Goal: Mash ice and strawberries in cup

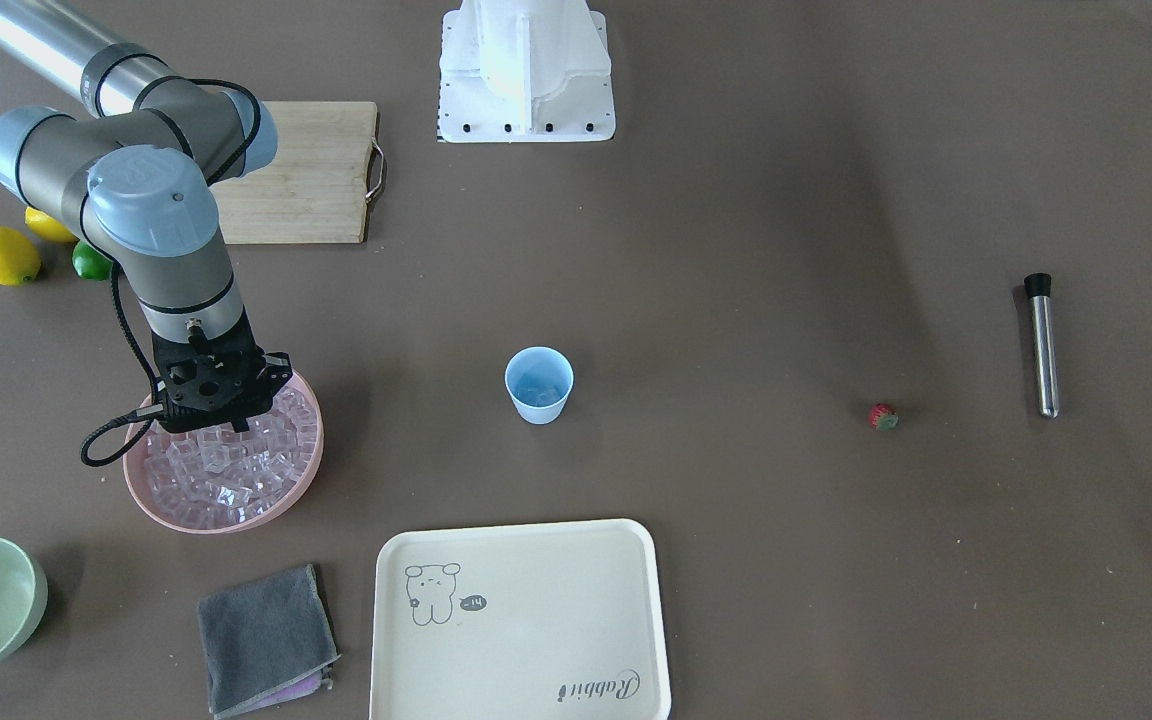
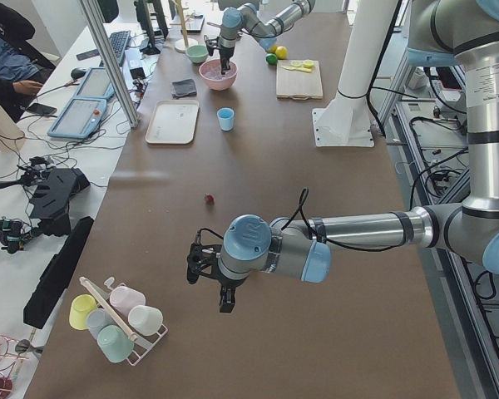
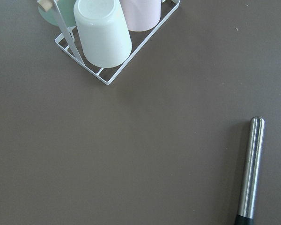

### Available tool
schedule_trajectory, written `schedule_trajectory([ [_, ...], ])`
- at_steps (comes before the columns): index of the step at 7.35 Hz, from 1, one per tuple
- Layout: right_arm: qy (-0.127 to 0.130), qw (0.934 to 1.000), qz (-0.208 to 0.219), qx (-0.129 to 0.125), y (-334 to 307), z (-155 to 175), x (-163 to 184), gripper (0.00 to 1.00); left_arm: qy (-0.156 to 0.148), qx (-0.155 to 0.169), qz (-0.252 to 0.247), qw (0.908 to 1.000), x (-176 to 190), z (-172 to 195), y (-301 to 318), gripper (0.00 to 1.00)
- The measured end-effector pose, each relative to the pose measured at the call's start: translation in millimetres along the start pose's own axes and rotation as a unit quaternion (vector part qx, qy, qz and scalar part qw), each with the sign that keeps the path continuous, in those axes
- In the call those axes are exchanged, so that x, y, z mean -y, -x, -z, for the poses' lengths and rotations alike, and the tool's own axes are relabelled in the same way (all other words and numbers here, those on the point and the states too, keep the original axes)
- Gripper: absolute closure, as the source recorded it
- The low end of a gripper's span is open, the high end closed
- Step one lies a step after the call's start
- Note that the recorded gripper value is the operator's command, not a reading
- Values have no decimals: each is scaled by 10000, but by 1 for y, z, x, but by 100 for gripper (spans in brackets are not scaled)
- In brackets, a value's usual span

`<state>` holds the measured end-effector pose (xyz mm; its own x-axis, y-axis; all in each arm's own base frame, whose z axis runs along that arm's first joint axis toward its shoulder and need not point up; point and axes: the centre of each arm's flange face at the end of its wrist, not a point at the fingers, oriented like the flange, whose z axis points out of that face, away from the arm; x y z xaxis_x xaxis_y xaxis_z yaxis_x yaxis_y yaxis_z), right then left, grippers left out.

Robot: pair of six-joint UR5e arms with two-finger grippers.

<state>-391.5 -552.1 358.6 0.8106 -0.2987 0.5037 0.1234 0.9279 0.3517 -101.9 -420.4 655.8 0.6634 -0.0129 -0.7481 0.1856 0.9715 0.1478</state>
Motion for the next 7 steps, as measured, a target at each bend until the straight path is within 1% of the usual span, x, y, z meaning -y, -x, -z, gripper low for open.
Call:
schedule_trajectory([
  [2,-34,10000,32,-19,-4,1,3,0,3,0,2,10000,0,0,0,2],
  [3,-89,9999,36,-67,-6,2,4,0,3,-2,2,10000,0,0,0,2],
  [4,-146,9997,53,-168,-10,1,5,2,-2,-6,-1,10000,0,0,-1,2],
  [5,-158,9995,61,-260,-13,-4,5,13,-10,-8,-9,10000,1,1,-2,2],
  [6,-162,9994,65,-304,-15,-6,5,22,-15,-10,-17,10000,1,1,-2,2],
  [7,-159,9993,66,-320,-16,-7,5,24,-21,-11,-26,10000,1,2,-2,2],
])
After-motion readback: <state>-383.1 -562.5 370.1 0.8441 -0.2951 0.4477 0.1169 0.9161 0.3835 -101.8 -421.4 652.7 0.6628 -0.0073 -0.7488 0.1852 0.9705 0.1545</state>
